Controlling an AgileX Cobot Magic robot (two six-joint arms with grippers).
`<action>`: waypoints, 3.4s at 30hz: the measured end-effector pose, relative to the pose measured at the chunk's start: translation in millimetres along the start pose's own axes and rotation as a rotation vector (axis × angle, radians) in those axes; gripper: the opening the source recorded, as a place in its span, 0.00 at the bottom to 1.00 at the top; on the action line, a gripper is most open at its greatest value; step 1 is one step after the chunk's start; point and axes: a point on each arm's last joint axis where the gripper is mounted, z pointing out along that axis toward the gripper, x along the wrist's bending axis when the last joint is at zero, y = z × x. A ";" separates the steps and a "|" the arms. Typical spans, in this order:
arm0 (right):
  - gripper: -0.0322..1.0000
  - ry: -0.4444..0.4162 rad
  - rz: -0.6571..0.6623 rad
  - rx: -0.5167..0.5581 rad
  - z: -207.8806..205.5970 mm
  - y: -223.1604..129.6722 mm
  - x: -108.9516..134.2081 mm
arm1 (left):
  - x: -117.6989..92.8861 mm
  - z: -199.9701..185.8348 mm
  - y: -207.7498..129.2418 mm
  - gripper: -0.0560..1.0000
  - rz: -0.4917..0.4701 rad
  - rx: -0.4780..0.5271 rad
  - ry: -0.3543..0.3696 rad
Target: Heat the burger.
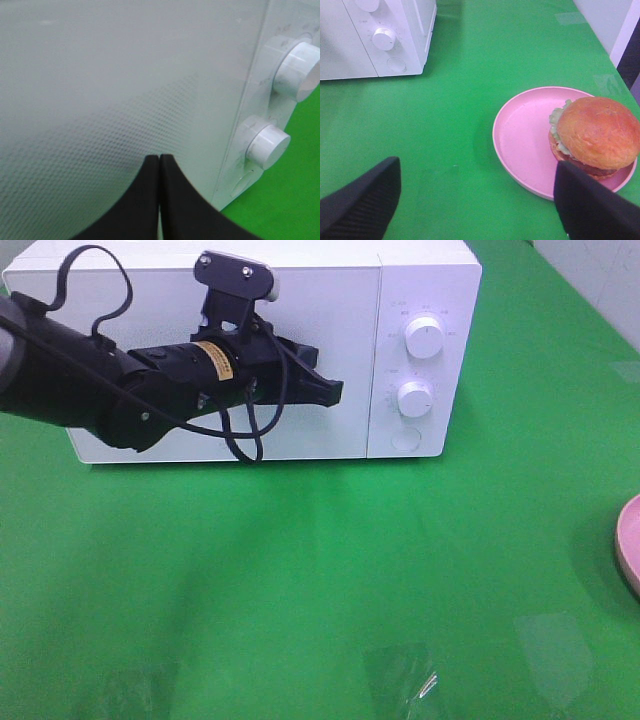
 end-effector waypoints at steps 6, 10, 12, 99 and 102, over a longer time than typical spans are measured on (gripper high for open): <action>0.77 0.000 0.000 0.000 0.0 0.0 0.0 | -20.8 -33.7 -3.8 0.33 -0.003 0.117 -0.029; 0.77 0.000 0.000 0.000 0.0 0.0 0.0 | -28.8 -46.3 -4.7 0.71 0.008 0.197 -0.040; 0.77 0.000 0.000 0.000 0.0 0.0 0.0 | -32.6 -54.5 -2.4 0.87 0.014 0.260 -0.042; 0.77 0.000 0.000 0.000 0.0 0.0 0.0 | -16.3 -429.8 -18.8 0.99 -0.192 0.168 0.539; 0.77 0.000 0.000 0.000 0.0 0.0 0.0 | -22.9 -437.6 -21.6 0.99 -0.168 0.106 0.547</action>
